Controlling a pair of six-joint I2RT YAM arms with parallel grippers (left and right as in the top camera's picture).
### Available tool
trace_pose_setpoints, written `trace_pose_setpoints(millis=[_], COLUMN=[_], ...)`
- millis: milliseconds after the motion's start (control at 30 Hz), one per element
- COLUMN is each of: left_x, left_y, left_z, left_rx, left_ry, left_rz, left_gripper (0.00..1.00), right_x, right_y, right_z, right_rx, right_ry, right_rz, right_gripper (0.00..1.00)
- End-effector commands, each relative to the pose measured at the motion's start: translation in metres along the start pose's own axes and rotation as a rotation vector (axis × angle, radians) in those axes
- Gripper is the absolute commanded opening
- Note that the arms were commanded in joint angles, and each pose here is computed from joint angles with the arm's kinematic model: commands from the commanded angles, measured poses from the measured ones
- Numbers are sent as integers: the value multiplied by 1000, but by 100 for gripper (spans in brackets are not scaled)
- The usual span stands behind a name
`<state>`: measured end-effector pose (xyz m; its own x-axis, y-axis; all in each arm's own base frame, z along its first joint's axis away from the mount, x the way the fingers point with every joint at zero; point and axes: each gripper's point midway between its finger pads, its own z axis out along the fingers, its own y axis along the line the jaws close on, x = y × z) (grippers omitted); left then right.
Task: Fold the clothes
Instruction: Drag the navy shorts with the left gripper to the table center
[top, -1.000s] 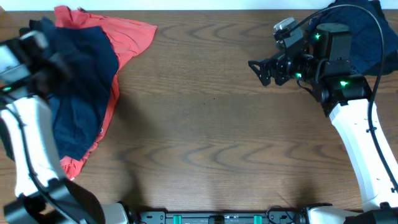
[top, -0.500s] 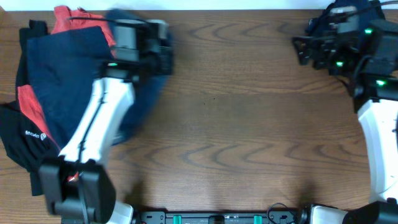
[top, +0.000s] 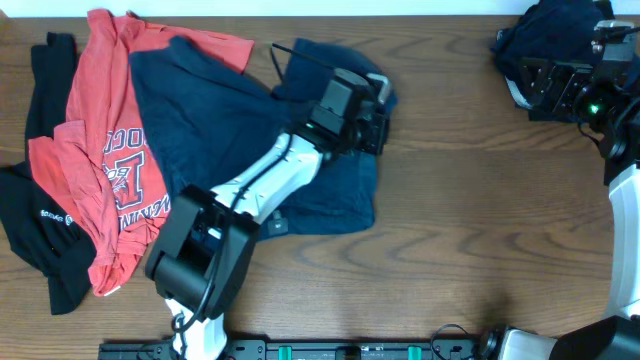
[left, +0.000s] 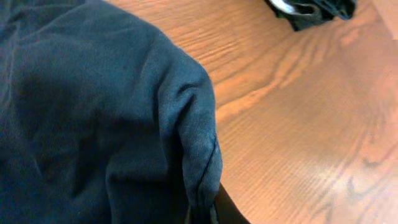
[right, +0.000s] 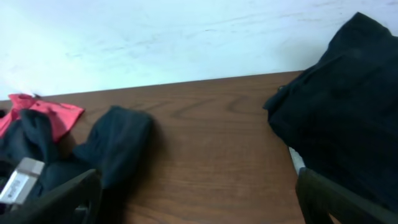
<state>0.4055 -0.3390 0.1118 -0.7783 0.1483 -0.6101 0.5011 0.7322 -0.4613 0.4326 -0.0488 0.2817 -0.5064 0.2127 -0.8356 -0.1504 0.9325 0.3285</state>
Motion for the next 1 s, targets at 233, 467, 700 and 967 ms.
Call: trace_pose_setpoints(millis=[233, 467, 700, 967], left_x=[-1, 69, 89, 19], left_y=[-55, -63, -59, -16], left_z=[-36, -39, -46, -93], left_rx=[239, 191, 158, -30], left_ry=[70, 335, 420, 183], left_rz=[-57, -138, -182, -73], left_gripper=[8, 7, 47, 66], right_x=[1, 9, 14, 37], right_y=[3, 3, 17, 61], right_z=[0, 0, 6, 32], right_rx=[-22, -22, -52, -161], right_ry=[13, 43, 62, 139], right_rz=[22, 37, -20, -147], right_gripper=[99, 99, 99, 98])
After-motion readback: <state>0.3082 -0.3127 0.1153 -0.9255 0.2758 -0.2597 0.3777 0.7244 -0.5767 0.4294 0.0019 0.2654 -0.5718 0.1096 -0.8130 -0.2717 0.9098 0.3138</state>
